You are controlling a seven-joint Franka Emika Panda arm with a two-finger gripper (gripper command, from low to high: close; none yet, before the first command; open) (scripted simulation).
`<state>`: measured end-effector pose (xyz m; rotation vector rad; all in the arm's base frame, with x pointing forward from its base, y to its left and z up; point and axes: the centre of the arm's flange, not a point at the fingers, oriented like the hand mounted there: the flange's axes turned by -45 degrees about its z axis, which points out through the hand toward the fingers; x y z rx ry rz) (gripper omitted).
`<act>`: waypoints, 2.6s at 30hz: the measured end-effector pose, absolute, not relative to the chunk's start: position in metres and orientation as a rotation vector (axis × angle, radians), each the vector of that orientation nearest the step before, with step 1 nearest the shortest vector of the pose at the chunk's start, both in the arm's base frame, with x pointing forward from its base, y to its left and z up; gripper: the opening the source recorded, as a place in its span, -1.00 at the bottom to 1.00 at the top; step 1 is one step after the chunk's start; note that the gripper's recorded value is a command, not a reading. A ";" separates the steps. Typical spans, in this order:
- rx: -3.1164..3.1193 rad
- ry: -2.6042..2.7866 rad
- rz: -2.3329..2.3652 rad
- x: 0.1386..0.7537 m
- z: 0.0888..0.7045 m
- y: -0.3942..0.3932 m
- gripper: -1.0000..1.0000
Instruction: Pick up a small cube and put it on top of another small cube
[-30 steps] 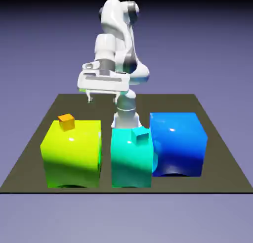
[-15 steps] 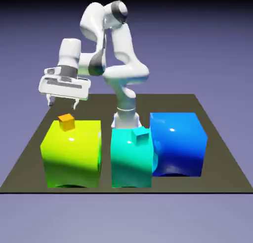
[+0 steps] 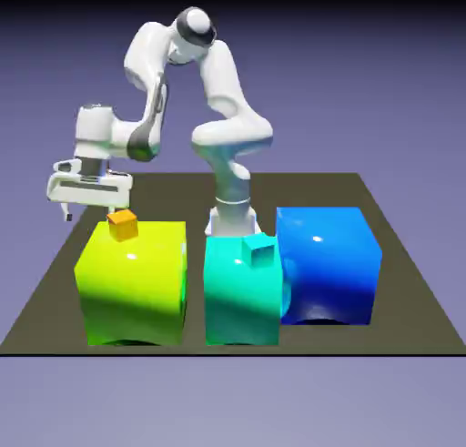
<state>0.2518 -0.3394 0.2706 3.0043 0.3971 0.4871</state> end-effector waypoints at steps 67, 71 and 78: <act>3.008 0.741 0.951 0.330 0.386 -0.331 -1.00; 2.937 1.246 0.910 0.409 0.421 -0.240 -1.00; 2.662 2.026 0.682 0.471 0.440 -0.070 -1.00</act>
